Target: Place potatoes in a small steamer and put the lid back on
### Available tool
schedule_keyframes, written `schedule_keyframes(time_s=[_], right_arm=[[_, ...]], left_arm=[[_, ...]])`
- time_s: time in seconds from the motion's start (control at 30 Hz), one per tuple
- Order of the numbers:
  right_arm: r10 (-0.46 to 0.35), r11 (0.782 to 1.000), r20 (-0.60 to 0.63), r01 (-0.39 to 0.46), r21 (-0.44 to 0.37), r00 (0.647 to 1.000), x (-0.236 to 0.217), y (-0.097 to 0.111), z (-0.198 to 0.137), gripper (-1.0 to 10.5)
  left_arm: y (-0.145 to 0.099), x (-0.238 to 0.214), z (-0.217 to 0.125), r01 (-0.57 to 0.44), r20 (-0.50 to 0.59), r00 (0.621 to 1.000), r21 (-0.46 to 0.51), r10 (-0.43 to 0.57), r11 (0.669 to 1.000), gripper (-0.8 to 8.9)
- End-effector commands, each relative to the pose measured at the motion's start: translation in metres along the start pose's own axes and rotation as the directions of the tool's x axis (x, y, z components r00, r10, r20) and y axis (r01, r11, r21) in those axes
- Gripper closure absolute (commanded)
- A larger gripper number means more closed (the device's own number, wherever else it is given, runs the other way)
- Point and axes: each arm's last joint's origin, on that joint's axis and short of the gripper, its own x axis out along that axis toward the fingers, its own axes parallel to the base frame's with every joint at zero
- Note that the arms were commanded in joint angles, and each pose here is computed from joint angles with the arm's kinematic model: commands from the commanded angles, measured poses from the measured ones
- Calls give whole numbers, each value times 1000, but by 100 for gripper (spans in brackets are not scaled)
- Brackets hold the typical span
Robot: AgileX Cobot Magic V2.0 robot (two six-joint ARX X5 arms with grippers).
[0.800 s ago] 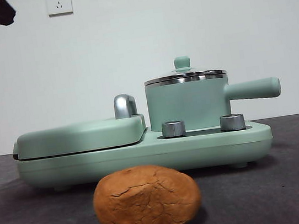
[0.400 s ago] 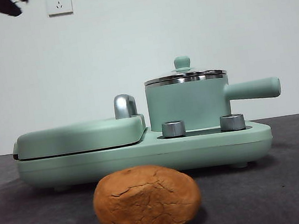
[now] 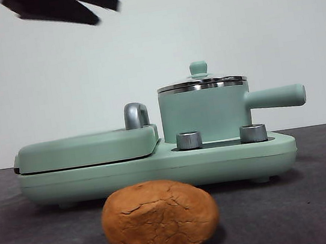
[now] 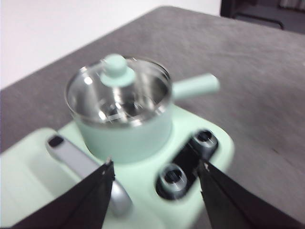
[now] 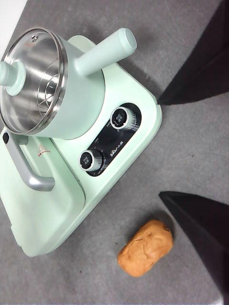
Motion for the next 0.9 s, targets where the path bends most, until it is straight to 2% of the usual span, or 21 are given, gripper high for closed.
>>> schedule_keyframes(time_s=[0.03,0.33,0.53,0.9], right_arm=[[-2,1000,24,2,14,1000,-3,0,6,660],[-2,1000,25,1,14,1000,-3,0,6,660],[-2,1000,25,1,14,1000,-3,0,6,660],[-2,1000,25,1,14,1000,-3,0,6,660]], left_arm=[[3,25,10,-3,42,999,-15,3,1000,534],[18,99,23,0,24,1000,-18,1,1000,533],[27,143,35,1,26,1000,-60,1,998,528],[36,195,33,2,20,1000,-58,0,998,528]])
